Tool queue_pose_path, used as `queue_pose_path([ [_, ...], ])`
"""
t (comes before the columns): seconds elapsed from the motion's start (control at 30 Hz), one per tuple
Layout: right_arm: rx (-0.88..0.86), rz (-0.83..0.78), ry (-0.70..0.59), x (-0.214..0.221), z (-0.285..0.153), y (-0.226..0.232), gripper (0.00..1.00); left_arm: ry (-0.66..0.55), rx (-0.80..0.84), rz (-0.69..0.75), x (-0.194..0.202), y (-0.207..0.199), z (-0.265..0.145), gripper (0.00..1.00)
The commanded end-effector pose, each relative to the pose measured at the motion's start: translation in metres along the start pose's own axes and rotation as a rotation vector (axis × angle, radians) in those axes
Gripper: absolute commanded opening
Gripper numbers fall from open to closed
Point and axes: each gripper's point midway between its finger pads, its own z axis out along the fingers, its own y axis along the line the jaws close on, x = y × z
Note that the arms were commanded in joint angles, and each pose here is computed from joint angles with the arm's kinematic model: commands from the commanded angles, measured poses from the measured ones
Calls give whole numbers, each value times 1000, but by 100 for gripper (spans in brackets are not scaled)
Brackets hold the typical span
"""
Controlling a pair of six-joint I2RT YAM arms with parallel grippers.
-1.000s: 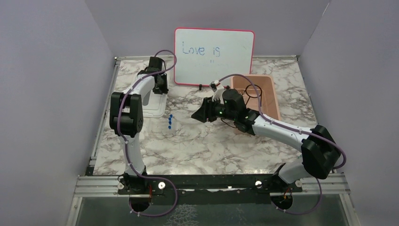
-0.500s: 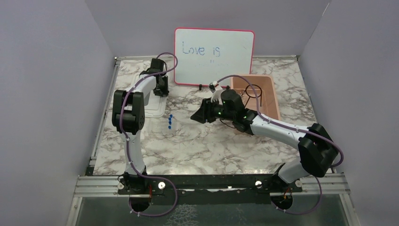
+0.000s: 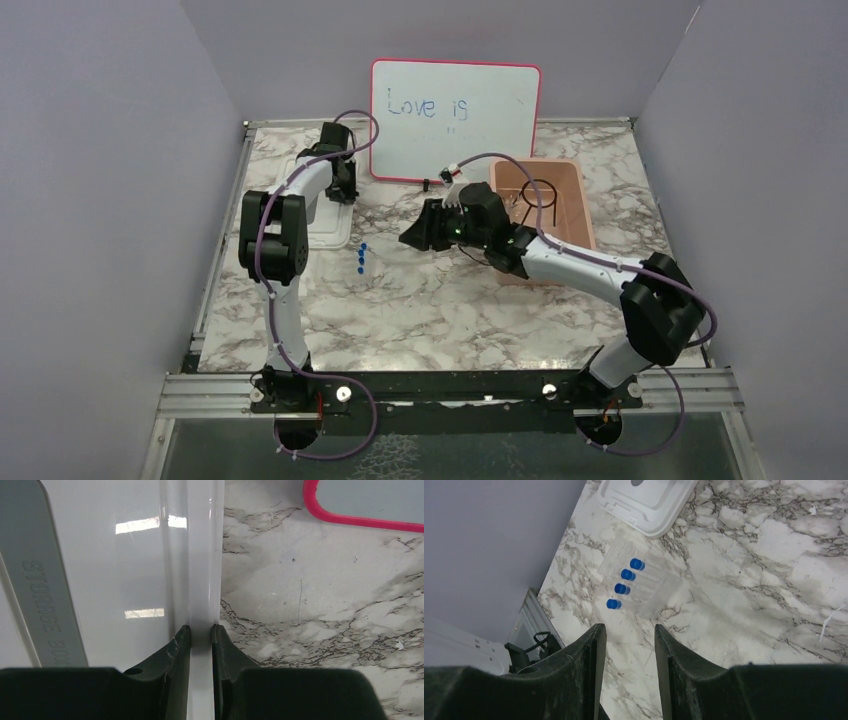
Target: Organize the chemistry lab equipment
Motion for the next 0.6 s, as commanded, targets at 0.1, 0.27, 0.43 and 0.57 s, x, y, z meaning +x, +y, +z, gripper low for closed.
queue_pose_path([
  [0.1,34,-4,-71,-33,24,6,44,-182,55,-9,-51,-11,-55,7],
  [0.27,44,-17,-72,-39,48,2,46,-263,98,-29,-69,-20,-85,7],
  [0.43,24,-12,-57,-42,73,3,52,-290,123,-84,-72,-24,-100,7],
  [0.57,21,31,-50,-46,95,2,63,-299,163,-138,-71,-29,-104,7],
])
